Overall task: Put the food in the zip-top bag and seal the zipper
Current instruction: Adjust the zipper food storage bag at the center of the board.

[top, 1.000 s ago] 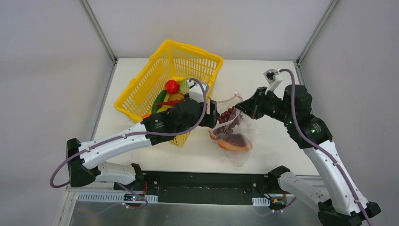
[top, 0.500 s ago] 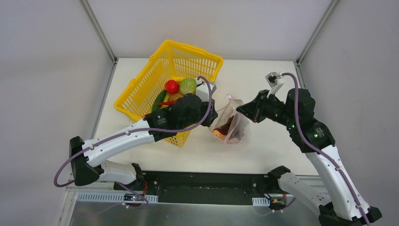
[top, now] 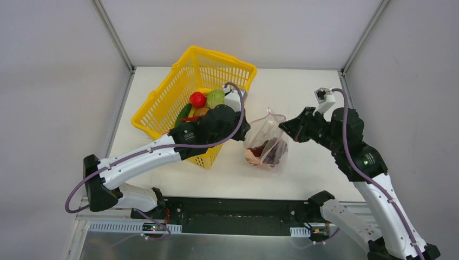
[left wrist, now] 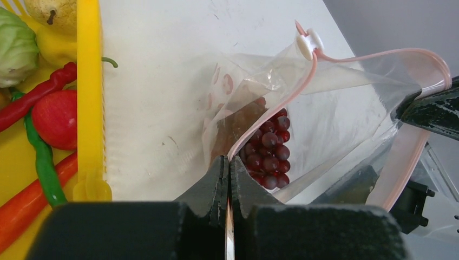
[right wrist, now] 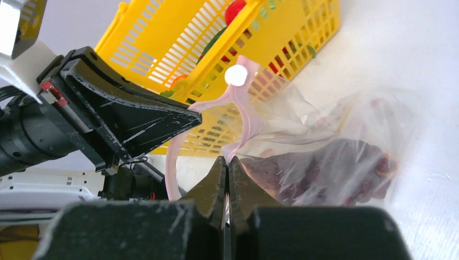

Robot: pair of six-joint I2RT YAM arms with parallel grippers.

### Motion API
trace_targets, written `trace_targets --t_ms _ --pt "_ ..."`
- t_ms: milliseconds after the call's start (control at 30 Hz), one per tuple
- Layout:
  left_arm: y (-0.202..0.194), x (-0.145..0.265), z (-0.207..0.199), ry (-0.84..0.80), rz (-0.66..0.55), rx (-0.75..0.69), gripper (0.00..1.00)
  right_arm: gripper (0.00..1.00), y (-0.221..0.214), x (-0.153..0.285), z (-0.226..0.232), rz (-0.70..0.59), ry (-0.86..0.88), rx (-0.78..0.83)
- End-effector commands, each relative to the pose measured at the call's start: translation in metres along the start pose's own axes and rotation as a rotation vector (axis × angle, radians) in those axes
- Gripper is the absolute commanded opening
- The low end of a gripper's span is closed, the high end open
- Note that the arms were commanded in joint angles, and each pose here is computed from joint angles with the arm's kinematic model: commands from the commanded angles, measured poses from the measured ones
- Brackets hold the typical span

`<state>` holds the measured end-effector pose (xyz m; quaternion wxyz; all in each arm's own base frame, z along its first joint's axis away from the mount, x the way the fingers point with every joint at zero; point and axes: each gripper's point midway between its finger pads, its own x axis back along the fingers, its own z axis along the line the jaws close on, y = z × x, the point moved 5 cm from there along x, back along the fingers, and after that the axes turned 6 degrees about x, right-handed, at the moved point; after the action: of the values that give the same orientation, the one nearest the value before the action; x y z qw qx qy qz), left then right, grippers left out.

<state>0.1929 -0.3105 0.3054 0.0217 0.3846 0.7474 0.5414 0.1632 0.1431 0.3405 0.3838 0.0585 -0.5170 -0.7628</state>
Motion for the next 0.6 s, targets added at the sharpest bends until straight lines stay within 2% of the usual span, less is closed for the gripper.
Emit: trace_targets --t_ms 0,133,233,400,567 --pt "0.023 -0.001 -0.008 0.007 -0.078 0.066 0.0 0.0 0.012 0.01 -0.01 -0.078 -0.131 -0.055" --pt "0.03 0.003 0.003 0.089 -0.149 0.146 0.0 0.0 0.014 0.011 -0.005 -0.07 -0.105 -0.069" --pt "0.037 0.007 0.004 0.081 -0.213 0.201 0.0 0.04 0.013 0.012 0.006 0.012 -0.038 -0.036" --pt "0.044 -0.001 -0.006 0.055 -0.218 0.207 0.0 0.03 0.001 0.005 0.013 0.148 0.033 -0.043" --pt "0.054 -0.005 -0.008 0.067 -0.276 0.227 0.0 0.01 -0.007 0.002 0.024 0.192 0.136 -0.088"
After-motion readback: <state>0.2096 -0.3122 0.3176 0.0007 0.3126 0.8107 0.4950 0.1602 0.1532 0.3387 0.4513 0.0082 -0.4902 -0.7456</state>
